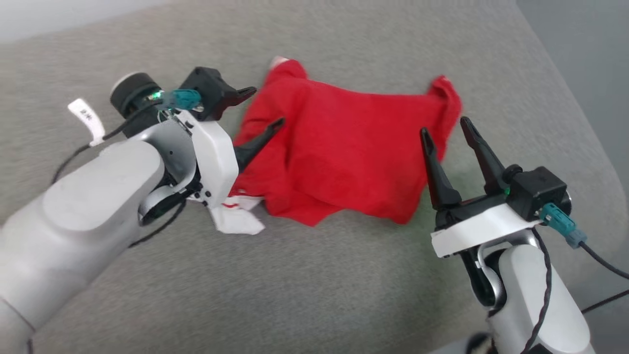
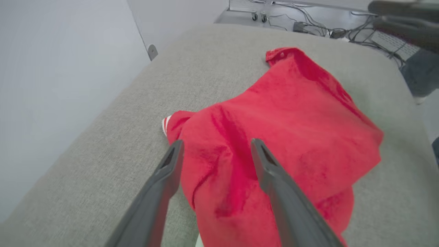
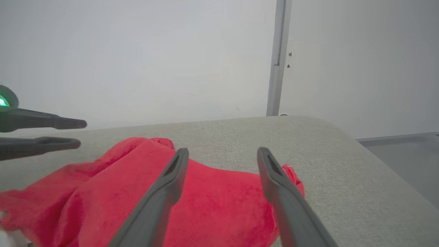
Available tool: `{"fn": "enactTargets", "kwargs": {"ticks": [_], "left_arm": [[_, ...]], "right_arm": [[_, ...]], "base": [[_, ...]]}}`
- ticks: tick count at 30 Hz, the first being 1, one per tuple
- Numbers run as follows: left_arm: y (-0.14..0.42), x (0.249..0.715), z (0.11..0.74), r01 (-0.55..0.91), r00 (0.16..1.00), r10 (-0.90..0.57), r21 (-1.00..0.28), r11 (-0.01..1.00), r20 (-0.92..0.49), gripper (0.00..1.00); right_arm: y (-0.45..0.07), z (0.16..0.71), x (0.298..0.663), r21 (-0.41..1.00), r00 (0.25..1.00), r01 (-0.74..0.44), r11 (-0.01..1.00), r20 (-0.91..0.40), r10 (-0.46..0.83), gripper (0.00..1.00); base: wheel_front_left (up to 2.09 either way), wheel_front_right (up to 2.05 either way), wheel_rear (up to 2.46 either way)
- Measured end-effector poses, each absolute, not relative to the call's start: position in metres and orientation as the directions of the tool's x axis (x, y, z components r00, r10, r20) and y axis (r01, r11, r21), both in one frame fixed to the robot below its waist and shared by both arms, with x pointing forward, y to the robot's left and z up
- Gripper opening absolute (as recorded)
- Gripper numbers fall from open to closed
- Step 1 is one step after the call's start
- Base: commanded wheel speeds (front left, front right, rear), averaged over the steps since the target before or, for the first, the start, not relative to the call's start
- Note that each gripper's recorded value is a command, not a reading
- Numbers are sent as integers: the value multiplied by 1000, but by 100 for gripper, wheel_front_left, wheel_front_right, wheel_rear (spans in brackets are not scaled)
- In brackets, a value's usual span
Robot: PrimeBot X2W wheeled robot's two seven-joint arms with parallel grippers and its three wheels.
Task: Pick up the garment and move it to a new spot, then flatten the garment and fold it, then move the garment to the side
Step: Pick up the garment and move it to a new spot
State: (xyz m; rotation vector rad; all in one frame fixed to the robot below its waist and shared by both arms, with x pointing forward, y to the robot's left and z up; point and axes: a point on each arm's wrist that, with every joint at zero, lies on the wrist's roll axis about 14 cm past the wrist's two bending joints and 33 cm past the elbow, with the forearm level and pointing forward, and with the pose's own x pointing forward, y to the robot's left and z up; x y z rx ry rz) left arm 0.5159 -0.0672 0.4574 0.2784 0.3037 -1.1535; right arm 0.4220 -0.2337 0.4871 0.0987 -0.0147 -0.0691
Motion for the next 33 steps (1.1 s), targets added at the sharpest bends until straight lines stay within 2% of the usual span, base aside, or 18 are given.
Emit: {"fn": "enactTargets", "kwargs": {"ticks": [6, 9, 16, 23, 33], "left_arm": [[-17, 522, 478, 793, 576, -788, -84, 603, -219, 100], [29, 508, 463, 655, 698, -681, -187, 732, -223, 100], [122, 480, 458, 395, 867, -449, -249, 884, -218, 100], [195, 427, 450, 203, 948, -246, -210, 956, -205, 100], [244, 374, 471, -2, 997, -11, -154, 988, -80, 100]], "right_arm": [[-227, 491, 425, 74, 998, 50, 996, 25, -52, 100], [-223, 495, 429, 59, 998, 42, 997, 40, -45, 100], [-199, 499, 432, 39, 999, -16, 999, 51, 14, 100], [-182, 498, 428, 46, 997, -59, 997, 50, 56, 100], [-191, 498, 409, 55, 998, -32, 998, 50, 30, 100]], "base": [[0, 0, 0], [0, 0, 0], [0, 0, 0], [0, 0, 0], [0, 0, 0]]}}
